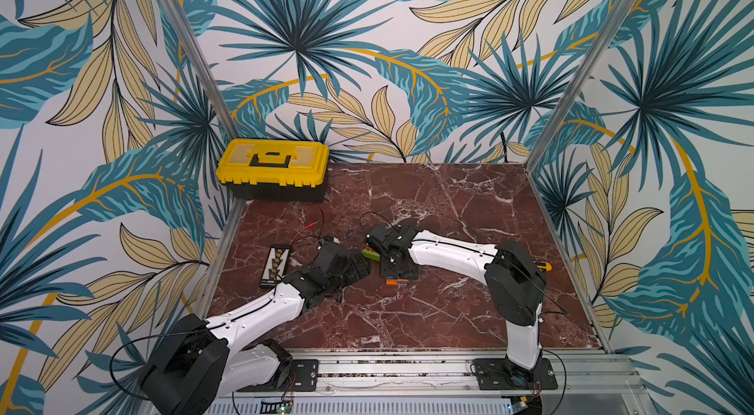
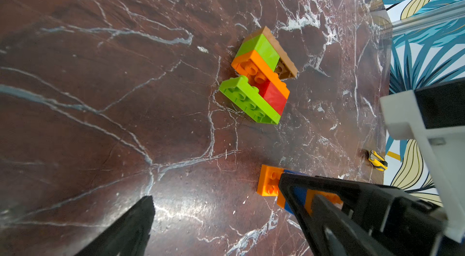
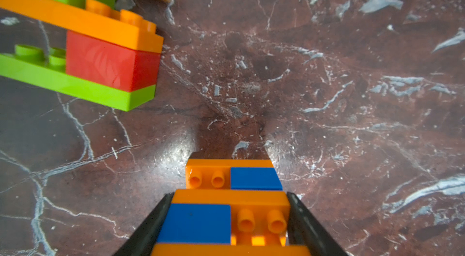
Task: Assemble the number 5 with lego
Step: Assemble the lego brick with the lego brick.
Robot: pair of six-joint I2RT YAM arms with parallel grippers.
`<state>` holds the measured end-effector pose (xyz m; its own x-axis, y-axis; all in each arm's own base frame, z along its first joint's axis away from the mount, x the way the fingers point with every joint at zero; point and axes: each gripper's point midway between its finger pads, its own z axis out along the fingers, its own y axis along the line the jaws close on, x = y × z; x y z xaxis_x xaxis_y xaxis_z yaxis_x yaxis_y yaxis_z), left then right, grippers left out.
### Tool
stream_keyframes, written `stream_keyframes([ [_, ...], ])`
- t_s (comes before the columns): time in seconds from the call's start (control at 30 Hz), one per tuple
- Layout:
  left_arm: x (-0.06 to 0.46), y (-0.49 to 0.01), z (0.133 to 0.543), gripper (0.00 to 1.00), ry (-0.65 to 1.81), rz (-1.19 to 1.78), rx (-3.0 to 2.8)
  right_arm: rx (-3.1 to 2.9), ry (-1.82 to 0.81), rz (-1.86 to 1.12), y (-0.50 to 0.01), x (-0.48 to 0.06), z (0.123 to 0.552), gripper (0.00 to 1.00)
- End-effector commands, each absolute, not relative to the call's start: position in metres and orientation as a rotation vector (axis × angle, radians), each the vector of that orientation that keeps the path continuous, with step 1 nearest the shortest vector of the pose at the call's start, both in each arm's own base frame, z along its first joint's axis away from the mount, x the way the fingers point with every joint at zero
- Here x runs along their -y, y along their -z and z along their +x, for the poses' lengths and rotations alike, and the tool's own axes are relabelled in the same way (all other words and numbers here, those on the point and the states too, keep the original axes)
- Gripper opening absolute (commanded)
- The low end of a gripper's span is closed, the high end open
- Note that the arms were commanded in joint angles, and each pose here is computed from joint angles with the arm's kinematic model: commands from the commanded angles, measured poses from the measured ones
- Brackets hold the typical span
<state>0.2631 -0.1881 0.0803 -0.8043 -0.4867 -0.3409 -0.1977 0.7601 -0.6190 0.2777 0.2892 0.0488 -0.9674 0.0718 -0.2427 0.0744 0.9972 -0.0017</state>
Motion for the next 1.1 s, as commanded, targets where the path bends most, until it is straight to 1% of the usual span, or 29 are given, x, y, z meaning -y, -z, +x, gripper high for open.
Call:
stream_keyframes([
  [0.0,0.190,-0.086,0.267,1.00,0.791,-0.501,-2.467,-2.966,0.178,0.102,-0.015,-0.269,0.262,0.63],
  [0.43,0.192,-0.088,0.268,1.00,0.796,-0.500,-2.471,-2.987,0.153,0.106,-0.006,-0.269,0.256,0.63],
  [1.07,0.194,-0.091,0.269,1.00,0.807,-0.497,-2.471,-2.957,0.103,0.093,-0.020,-0.271,0.264,0.64],
])
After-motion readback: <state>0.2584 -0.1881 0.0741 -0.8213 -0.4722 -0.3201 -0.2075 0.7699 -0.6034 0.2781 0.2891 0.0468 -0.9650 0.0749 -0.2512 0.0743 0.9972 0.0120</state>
